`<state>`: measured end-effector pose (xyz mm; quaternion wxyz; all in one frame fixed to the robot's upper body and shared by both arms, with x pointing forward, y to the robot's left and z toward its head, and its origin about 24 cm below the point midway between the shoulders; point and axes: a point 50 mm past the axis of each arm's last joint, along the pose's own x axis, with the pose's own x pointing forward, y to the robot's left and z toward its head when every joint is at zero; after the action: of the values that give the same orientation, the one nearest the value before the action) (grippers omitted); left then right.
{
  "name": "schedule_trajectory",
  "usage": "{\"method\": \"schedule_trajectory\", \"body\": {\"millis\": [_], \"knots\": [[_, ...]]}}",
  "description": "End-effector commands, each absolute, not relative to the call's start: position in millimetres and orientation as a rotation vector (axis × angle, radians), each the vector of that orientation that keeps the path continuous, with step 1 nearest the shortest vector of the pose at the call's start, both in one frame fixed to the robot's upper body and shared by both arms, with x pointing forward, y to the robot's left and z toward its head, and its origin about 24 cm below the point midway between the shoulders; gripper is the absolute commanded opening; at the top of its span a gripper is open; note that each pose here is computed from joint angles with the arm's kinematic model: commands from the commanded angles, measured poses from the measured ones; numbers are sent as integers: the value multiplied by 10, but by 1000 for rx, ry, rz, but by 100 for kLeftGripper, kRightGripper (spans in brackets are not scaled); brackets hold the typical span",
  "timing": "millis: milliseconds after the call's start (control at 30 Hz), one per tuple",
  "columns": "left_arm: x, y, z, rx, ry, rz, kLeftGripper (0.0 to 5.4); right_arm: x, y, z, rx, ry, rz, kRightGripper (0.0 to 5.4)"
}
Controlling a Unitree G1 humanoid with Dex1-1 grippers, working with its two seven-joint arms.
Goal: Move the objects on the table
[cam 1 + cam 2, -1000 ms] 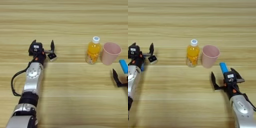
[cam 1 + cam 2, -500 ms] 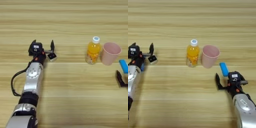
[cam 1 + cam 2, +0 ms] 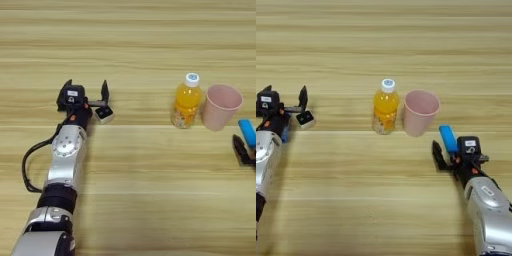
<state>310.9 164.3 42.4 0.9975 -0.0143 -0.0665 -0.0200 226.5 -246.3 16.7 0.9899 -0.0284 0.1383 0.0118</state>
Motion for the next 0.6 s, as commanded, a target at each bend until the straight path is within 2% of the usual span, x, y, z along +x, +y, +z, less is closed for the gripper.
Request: {"method": "schedule_trajectory", "body": {"millis": [33,267,600], "knots": [[3133,1626,470,-21,-148,-43,540,2208,-2512,81,-45,351,10,392],[3134,1627,471,-21,-149,-43,540,2194,-2493,58,-9,379,20,333],[3133,1629,471,-21,-149,-43,540,2188,-2412,68,14,383,59,212]]}}
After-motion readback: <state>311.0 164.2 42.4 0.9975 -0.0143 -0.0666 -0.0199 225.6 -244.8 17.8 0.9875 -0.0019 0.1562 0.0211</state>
